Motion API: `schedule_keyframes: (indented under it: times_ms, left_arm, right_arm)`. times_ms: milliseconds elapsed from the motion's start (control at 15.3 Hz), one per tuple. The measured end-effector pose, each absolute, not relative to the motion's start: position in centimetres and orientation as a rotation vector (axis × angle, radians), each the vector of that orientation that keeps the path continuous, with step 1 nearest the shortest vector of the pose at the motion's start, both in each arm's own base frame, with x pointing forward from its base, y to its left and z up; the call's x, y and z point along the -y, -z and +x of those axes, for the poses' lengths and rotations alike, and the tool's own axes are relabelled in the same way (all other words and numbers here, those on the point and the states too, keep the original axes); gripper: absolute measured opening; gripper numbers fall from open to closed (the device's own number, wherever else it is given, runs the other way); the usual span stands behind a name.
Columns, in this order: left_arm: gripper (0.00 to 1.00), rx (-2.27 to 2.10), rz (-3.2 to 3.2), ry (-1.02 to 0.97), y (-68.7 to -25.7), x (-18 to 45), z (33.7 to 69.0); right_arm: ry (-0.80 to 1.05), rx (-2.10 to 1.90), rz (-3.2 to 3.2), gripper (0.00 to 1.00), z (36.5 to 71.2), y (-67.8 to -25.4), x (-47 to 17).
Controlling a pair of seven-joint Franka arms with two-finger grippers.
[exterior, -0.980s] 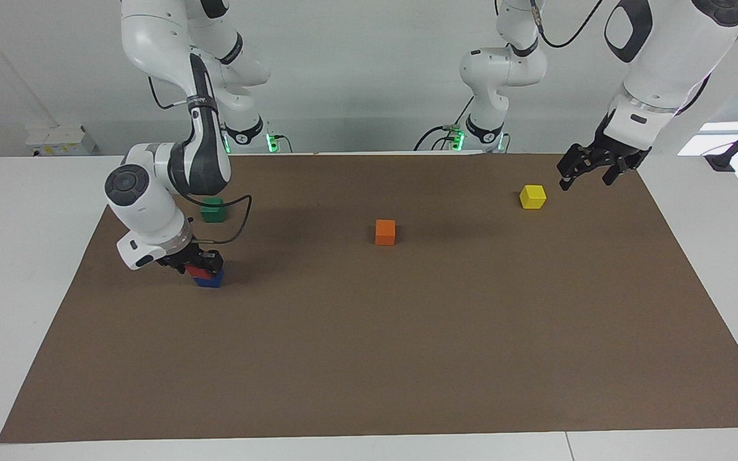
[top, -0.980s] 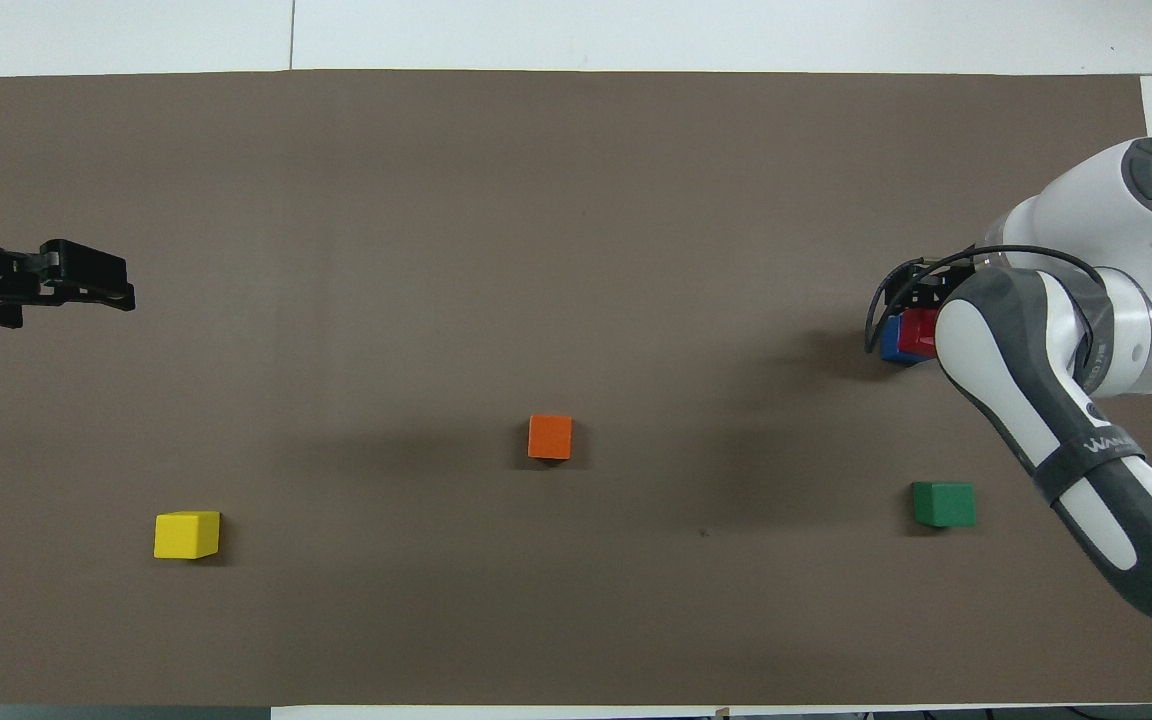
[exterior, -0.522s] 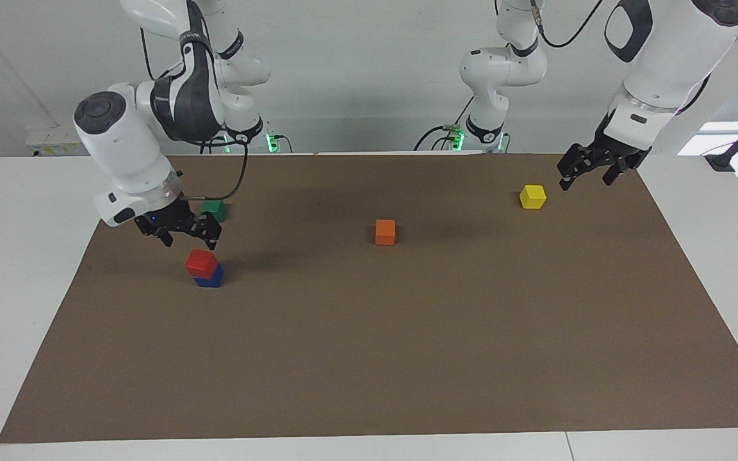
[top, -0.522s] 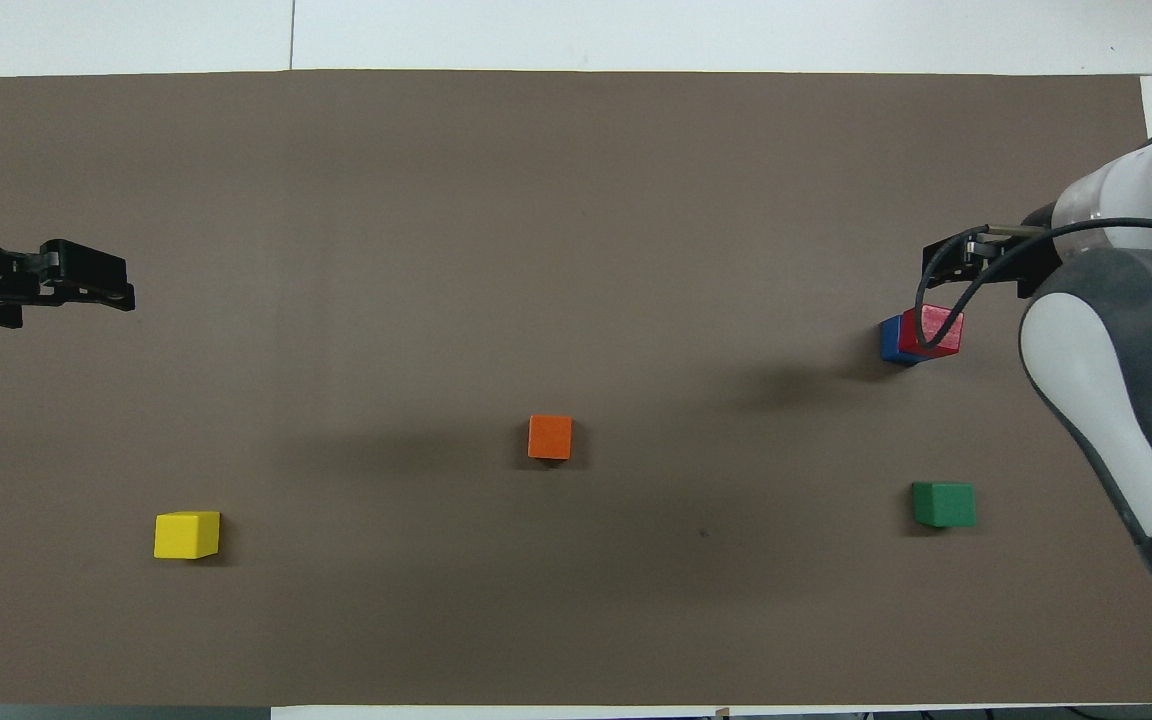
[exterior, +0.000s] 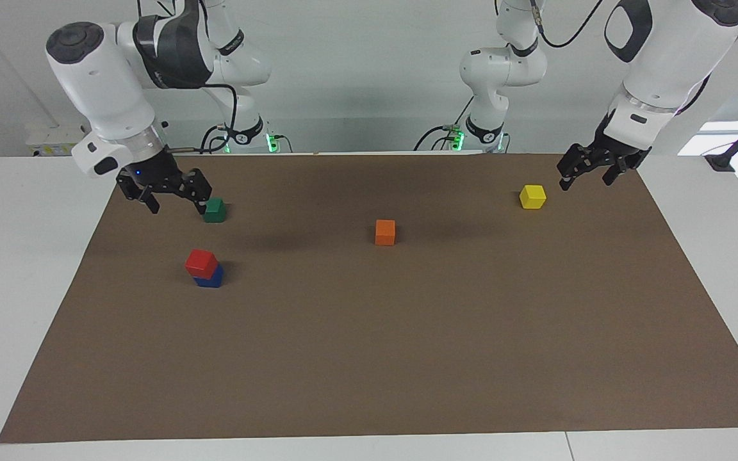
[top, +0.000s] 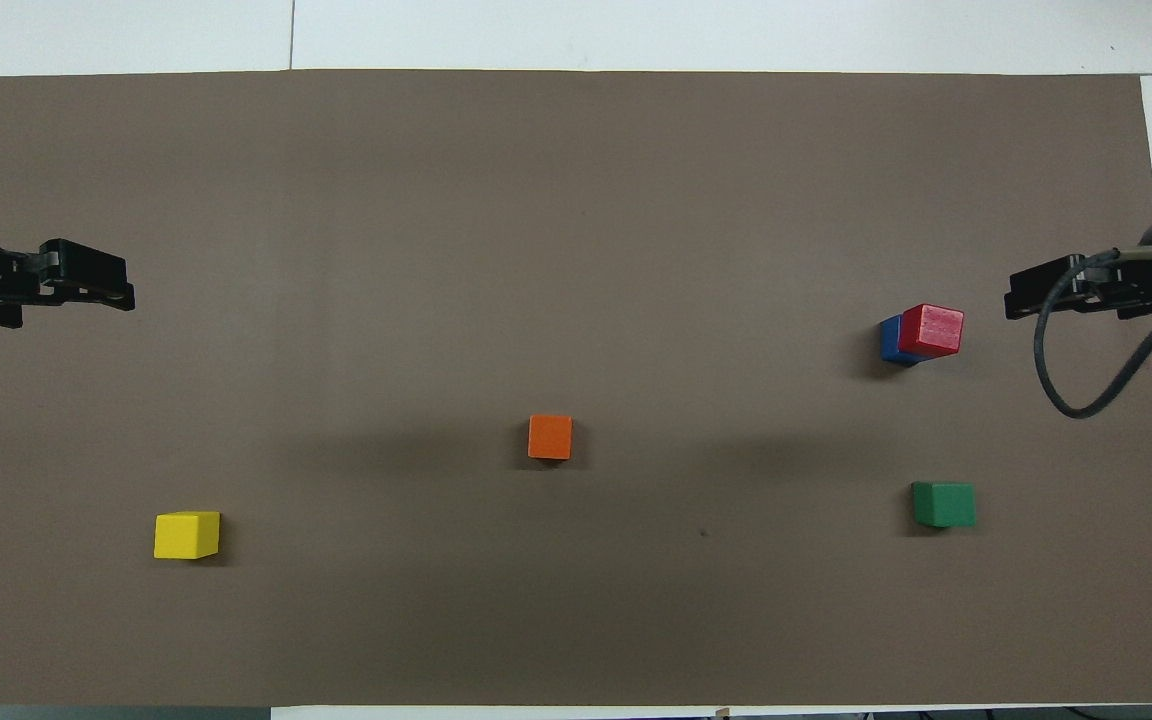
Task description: Transfer red block to right arm and stack on blue block
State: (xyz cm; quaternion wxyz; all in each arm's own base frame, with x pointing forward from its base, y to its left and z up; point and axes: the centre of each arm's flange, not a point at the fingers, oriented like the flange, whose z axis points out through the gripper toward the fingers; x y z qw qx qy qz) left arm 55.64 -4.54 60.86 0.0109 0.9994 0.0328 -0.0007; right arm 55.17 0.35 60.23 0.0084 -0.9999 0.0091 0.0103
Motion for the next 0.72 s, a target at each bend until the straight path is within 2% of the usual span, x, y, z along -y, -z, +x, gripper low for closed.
schedule_keyframes:
  times_ms: [718]
  left_arm:
    - [1.00, -0.102, 3.118, 0.002, -60.9, 4.5, 55.6]
  right_arm:
    - [-0.056, -0.010, -3.126, 1.00, 55.8, -59.3, 0.7]
